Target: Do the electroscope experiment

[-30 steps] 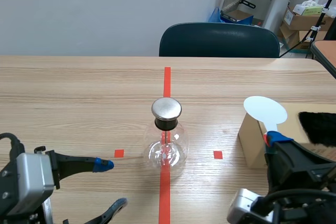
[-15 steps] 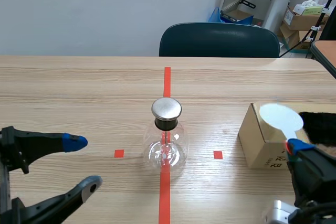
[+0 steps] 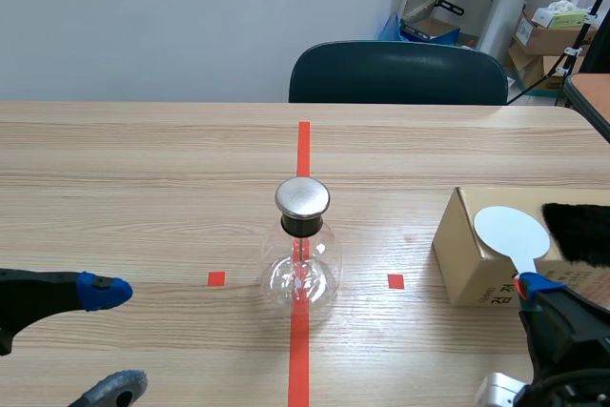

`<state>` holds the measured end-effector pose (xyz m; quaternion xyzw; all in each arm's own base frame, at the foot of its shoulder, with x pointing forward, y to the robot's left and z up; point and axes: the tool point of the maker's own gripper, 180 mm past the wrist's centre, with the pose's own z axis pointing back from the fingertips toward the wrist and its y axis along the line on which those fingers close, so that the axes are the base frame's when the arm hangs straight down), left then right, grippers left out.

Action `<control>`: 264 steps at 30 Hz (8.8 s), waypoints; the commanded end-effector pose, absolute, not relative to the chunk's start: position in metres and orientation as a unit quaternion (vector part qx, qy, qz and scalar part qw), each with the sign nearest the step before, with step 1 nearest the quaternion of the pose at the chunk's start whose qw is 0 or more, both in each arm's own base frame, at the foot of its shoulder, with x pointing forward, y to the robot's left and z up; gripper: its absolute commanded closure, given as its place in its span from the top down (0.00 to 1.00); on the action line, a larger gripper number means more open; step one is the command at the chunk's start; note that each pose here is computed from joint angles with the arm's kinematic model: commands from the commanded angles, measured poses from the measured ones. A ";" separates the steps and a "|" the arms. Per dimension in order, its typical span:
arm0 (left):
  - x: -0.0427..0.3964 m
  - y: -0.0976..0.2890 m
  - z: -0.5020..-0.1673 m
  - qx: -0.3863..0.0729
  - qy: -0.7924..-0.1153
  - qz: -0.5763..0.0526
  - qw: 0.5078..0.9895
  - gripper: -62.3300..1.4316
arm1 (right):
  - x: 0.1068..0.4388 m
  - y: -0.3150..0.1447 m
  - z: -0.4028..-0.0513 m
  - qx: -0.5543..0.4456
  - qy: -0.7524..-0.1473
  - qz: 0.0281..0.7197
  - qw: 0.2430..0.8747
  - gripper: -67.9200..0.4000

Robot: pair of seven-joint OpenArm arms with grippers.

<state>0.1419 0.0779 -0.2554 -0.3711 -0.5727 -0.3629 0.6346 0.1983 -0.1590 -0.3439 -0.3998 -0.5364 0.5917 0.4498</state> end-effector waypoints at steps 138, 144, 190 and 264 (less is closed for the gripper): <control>0.153 0.075 -0.244 -0.320 -0.625 -0.383 0.600 0.66 | 0.201 -0.163 -0.330 -0.427 -0.547 0.574 0.435 1.00; 0.158 0.075 -0.247 -0.298 -0.633 -0.379 0.605 0.66 | 0.197 -0.165 -0.327 -0.425 -0.552 0.562 0.447 1.00; 0.197 0.083 -0.231 -0.157 -0.739 -0.198 0.625 0.72 | 0.248 -0.080 -0.187 0.109 -0.706 0.262 0.649 1.00; 0.204 0.095 -0.242 -0.138 -0.709 -0.225 0.654 0.73 | 0.246 -0.064 -0.189 0.149 -0.693 0.272 0.651 1.00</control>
